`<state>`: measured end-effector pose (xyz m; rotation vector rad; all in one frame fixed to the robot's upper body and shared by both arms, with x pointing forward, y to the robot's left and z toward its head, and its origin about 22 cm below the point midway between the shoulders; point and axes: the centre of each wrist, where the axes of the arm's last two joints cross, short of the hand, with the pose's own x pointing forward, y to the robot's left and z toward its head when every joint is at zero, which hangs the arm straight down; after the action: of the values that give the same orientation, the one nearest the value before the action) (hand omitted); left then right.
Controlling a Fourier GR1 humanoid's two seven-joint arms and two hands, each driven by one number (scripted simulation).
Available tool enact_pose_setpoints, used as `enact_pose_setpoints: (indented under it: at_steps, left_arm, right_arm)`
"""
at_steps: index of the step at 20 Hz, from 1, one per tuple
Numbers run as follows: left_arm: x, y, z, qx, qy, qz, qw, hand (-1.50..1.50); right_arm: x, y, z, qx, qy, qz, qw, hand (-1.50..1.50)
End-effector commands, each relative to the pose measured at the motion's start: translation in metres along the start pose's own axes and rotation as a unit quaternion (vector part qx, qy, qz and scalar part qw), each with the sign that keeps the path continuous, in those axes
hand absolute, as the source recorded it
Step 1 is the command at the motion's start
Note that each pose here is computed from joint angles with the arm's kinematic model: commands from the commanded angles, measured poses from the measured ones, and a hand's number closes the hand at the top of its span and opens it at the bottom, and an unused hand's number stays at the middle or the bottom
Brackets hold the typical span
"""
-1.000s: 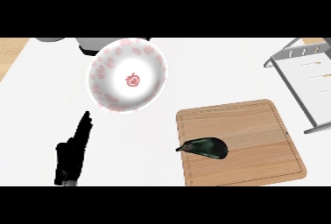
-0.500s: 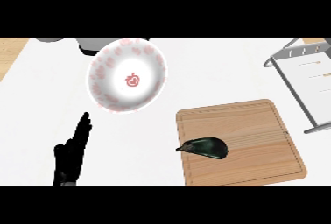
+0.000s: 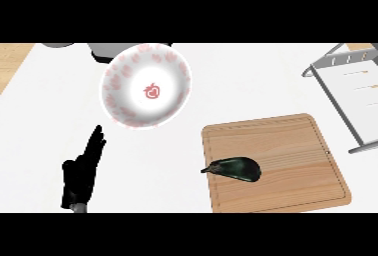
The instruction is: Pick the cupcake from the cutting board and place it in the tiered basket
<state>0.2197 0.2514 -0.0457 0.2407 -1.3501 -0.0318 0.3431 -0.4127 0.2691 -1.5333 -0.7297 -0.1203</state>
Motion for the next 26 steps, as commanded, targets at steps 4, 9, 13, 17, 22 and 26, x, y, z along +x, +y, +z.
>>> enact_pose_setpoints:
  at_steps: [4,9,13,17,22,26]
  left_arm:
    - [-0.006,-0.012,0.008,0.003,0.021,-0.006,0.9998,0.0]
    - [-0.008,0.005,0.003,0.01,0.018,-0.002,0.9998,0.0]
    - [-0.011,-0.001,0.01,-0.004,0.02,-0.002,0.9998,0.0]
    - [-0.012,-0.011,0.004,0.0,0.025,-0.003,0.9997,0.0]
    - [-0.002,-0.022,0.009,0.008,0.023,-0.002,0.9997,0.0]
    - [-0.009,-0.005,0.022,0.0,0.027,0.002,0.9996,0.0]
  right_arm:
    - [-0.018,0.053,-0.019,0.007,0.033,-0.005,0.999,1.5]
    - [-0.023,0.067,-0.025,0.04,0.064,-0.137,0.988,1.5]
    - [-0.026,0.083,-0.026,0.057,0.078,-0.217,0.971,-1.5]
    - [-0.024,0.075,-0.033,0.023,0.061,-0.296,0.953,-1.5]
    - [-0.021,0.06,-0.026,-0.036,0.032,-0.362,0.931,-1.5]
    - [-0.045,0.014,-0.051,-0.156,0.063,-0.369,0.914,-1.5]
